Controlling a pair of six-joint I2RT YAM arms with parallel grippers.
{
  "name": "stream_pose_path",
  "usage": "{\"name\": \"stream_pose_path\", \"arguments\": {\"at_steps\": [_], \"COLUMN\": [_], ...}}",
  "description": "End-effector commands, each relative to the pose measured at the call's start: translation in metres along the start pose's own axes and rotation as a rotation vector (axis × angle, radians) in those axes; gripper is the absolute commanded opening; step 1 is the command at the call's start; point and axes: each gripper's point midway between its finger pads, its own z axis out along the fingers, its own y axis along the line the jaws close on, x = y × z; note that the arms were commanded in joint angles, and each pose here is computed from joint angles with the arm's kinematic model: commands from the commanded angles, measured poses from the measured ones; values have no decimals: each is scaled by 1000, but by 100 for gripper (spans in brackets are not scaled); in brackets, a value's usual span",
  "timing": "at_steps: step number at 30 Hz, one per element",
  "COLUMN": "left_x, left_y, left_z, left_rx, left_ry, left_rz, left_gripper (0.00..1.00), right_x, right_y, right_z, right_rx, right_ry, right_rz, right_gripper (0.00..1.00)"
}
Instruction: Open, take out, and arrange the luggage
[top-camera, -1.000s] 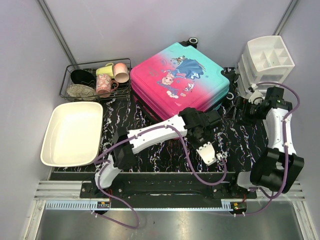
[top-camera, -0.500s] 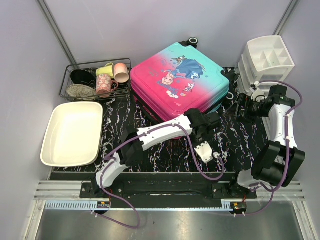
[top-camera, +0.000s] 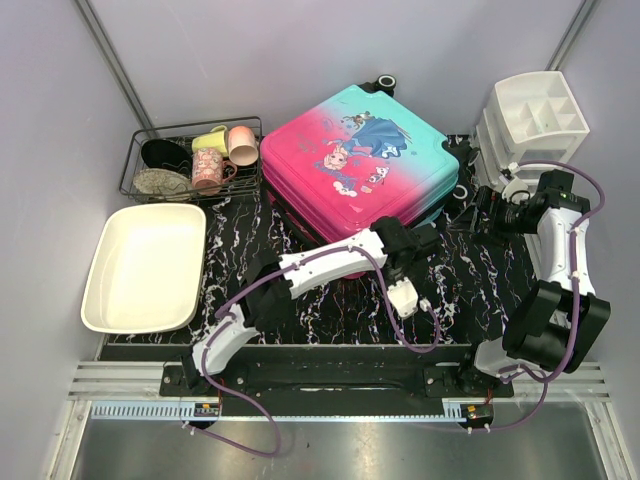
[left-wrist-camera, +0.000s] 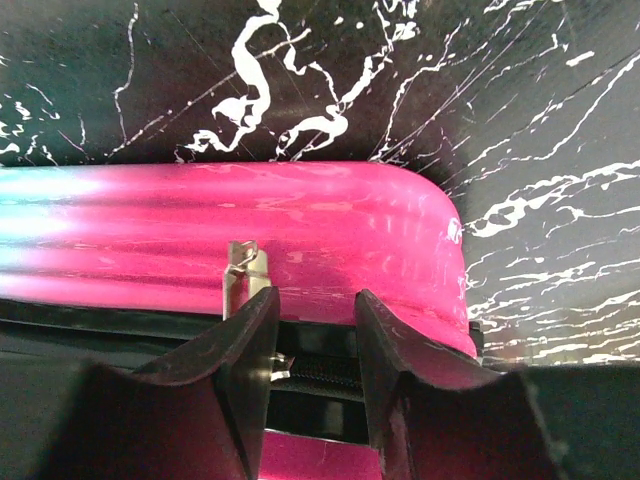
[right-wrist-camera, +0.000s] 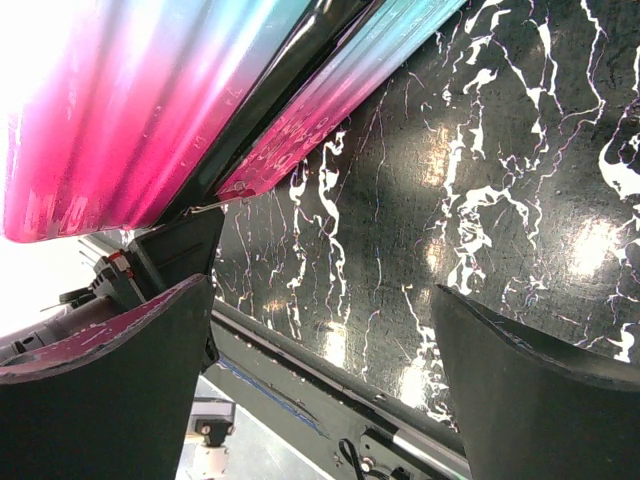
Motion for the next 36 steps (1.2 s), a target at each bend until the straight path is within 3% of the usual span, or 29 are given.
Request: {"name": "stream_pose_path", "arguments": {"at_steps": [1,5,9,20,36], "left_x": [22,23,25,33,30], "left_y": [-7,0,6,-48,-115], "left_z": [-1,-3,-4,-28,-50], "left_rx": [51,22,8,157,237], "left_ry": [118,129,130,110,103], "left_rz": [28,30,13,-8,-8], "left_gripper": [44,48,43,0,0], "right_x": [-9,-9,-10,-12,-18], "right_y": [10,11,12,14,14], "right_z": [-5,-5,-5,-8,-7], "right_rx": [-30,-33,-37,-36,-45], "right_ry": [-35,-34,-37,-48,-49], "right_rz": [-41,-46,-45,-53,-80], "right_gripper": [99,99,99,98,97]}}
